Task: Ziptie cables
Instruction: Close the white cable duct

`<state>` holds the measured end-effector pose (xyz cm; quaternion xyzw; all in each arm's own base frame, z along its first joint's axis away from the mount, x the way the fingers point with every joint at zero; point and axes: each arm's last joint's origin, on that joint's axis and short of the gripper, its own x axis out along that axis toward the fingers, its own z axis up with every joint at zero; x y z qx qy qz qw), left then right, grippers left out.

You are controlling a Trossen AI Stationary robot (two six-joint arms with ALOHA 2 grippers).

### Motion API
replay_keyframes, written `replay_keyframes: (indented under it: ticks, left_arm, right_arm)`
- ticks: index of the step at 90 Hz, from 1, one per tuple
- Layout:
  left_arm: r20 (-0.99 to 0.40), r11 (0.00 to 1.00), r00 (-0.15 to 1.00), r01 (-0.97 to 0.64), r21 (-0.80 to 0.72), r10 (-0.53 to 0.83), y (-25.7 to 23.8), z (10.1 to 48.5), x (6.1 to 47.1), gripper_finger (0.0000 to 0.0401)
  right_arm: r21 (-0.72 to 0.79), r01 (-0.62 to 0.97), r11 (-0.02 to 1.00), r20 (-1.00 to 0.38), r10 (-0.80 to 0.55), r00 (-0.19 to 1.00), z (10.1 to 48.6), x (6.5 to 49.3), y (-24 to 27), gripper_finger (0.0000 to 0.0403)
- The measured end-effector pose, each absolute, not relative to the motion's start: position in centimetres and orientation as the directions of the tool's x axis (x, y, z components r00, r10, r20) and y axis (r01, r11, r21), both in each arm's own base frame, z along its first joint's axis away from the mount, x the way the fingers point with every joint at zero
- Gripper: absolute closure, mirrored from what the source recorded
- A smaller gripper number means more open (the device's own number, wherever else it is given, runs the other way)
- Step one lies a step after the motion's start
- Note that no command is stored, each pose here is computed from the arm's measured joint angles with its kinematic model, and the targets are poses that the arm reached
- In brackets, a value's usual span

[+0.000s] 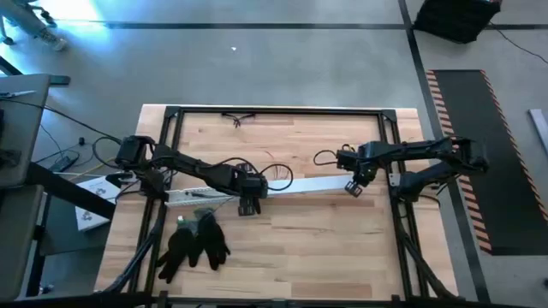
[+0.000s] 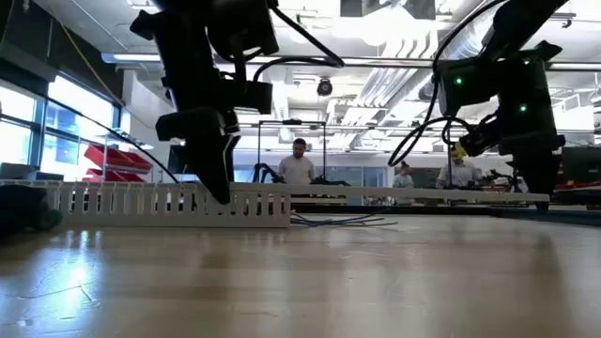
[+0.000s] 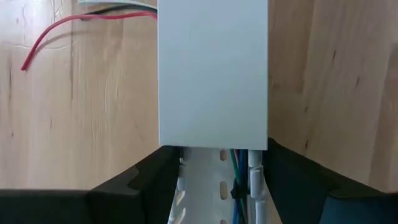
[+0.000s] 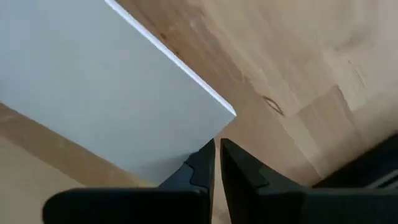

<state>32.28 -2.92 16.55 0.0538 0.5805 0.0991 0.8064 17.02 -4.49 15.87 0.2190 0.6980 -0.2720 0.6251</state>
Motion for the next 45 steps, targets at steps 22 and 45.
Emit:
replay_keyframes:
  ticks: [22, 45]
  left_arm:
    - [-0.925, 0.976, 0.314, -0.087, 0.198, 0.215, -3.0, 17.8, 32.4, 0.0198]
    - [-0.923, 0.972, 0.303, -0.089, 0.219, 0.236, -2.9, 18.0, 32.4, 0.0192]
  right_arm:
    - [-0.111, 0.644, 0.757, -0.992, -0.043, -0.121, 15.9, 17.0, -4.5, 0.0392]
    - [-0.110, 0.629, 0.769, -0.992, -0.042, -0.121, 15.9, 17.0, -4.5, 0.0392]
